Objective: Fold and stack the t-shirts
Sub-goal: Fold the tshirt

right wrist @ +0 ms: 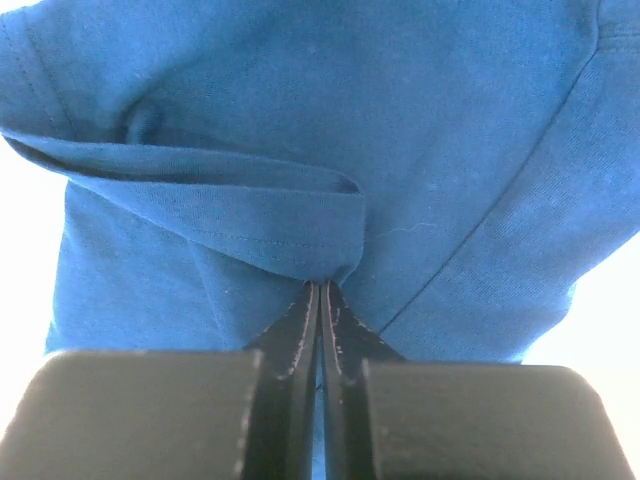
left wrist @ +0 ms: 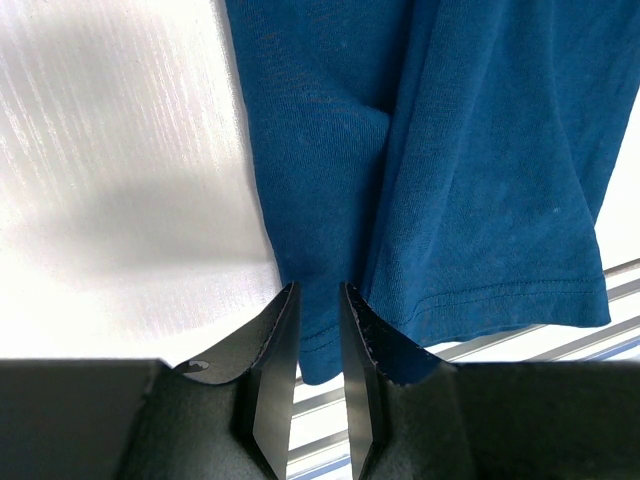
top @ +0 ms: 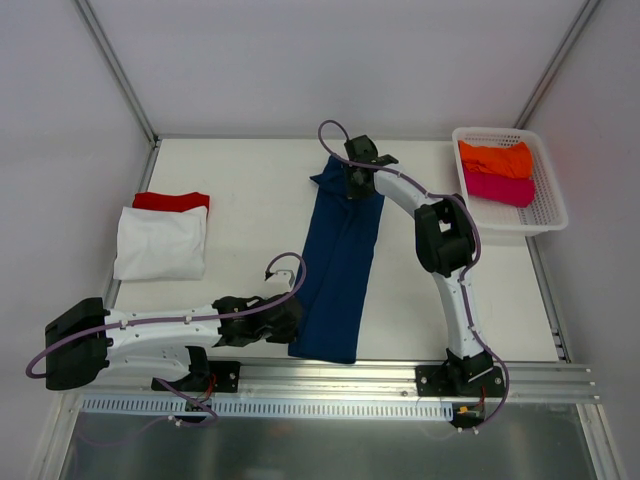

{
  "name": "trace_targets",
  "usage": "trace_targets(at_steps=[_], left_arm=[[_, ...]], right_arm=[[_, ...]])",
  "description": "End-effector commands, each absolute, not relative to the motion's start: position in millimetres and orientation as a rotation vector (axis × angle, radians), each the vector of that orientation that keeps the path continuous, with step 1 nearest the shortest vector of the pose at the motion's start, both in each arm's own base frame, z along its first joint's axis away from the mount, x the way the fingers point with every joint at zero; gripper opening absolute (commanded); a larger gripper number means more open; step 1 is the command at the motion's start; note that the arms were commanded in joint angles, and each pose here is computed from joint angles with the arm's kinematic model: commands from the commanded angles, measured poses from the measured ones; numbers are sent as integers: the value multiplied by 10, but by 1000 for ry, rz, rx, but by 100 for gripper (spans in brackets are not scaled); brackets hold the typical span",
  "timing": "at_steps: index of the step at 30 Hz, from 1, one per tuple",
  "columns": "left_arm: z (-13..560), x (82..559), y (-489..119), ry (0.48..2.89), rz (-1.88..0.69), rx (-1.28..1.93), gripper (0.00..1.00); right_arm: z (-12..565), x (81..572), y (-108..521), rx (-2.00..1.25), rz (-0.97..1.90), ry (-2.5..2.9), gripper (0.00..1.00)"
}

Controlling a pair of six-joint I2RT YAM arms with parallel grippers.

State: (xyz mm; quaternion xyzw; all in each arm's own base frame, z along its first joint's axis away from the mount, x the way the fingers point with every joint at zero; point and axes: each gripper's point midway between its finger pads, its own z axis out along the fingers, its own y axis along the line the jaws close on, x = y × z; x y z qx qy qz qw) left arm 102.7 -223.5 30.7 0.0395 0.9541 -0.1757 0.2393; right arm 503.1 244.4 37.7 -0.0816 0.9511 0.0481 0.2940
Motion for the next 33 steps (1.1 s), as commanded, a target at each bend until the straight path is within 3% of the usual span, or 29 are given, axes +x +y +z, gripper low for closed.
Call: trace_targets(at_steps=[1, 24, 33], left_arm=[[295, 1000, -2214, 2619, -481, 91, 23], [235, 980, -2184, 2634, -460, 87, 22], [222, 974, -2176, 2639, -455, 87, 22]], right_arm=[[534, 5099, 2426, -212, 119, 2503, 0], [1110, 4863, 2125, -161, 35, 2417, 1], [1019, 4758, 2147, -175, 23, 2447, 1]])
